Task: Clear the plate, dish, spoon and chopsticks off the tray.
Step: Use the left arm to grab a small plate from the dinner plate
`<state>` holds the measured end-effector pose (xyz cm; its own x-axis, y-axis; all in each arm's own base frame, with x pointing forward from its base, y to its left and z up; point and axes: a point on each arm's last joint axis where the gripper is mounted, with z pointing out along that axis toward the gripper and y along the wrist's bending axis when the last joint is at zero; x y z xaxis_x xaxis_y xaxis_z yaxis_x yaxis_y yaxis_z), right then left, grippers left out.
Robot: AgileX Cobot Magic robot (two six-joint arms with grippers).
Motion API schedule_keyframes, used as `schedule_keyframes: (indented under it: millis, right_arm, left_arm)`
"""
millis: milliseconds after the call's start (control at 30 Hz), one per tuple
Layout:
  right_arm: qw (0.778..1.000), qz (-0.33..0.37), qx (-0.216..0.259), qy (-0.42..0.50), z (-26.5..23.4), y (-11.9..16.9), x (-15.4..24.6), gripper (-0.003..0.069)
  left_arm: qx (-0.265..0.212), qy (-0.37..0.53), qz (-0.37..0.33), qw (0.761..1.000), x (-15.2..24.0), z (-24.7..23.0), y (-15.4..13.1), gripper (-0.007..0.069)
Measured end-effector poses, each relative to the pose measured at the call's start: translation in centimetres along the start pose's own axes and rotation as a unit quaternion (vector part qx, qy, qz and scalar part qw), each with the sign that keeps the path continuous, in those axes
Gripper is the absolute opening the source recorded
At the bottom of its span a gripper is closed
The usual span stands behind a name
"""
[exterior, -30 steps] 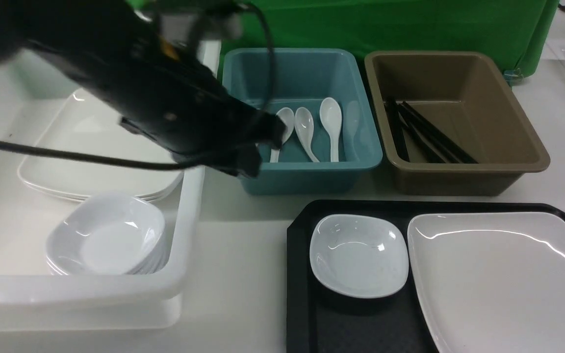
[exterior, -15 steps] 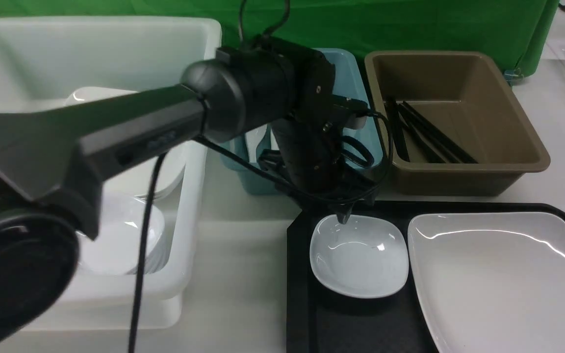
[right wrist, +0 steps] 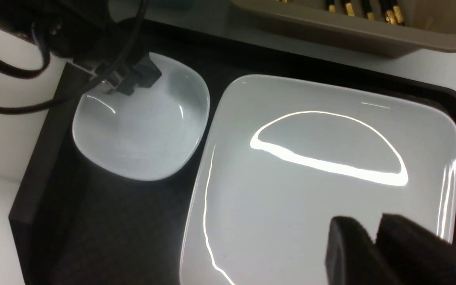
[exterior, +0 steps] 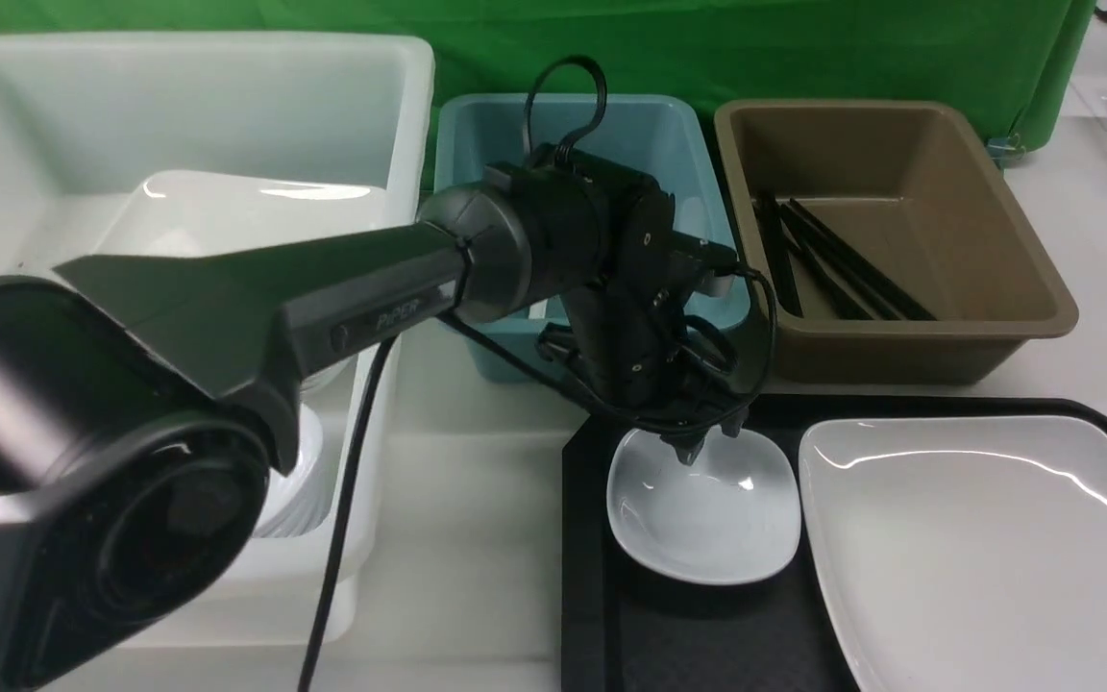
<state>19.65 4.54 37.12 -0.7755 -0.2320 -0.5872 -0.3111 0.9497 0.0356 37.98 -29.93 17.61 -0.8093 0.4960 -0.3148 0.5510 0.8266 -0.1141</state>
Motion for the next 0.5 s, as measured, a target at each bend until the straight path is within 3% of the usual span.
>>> schedule_keyframes:
  millis: [167,300,500]
  right_arm:
    - [1.0,0.0,0.001,-0.004,0.0,0.0,-0.1,0.0143]
    - [1.0,-0.001,0.001,-0.006,0.0,0.0,-0.1,0.0143]
    - [1.0,-0.001,0.001,-0.008,0.0,0.0,-0.1,0.0143]
  left_arm:
    - [0.015,0.023,-0.005,1.0,0.4,0.9,-0.2,0.0392]
    - [0.021,0.047,-0.014,0.999,0.7,0.4,-0.2,0.019]
    - [0.016,0.053,-0.01,0.998,0.8,-2.0,-0.4,0.0102]
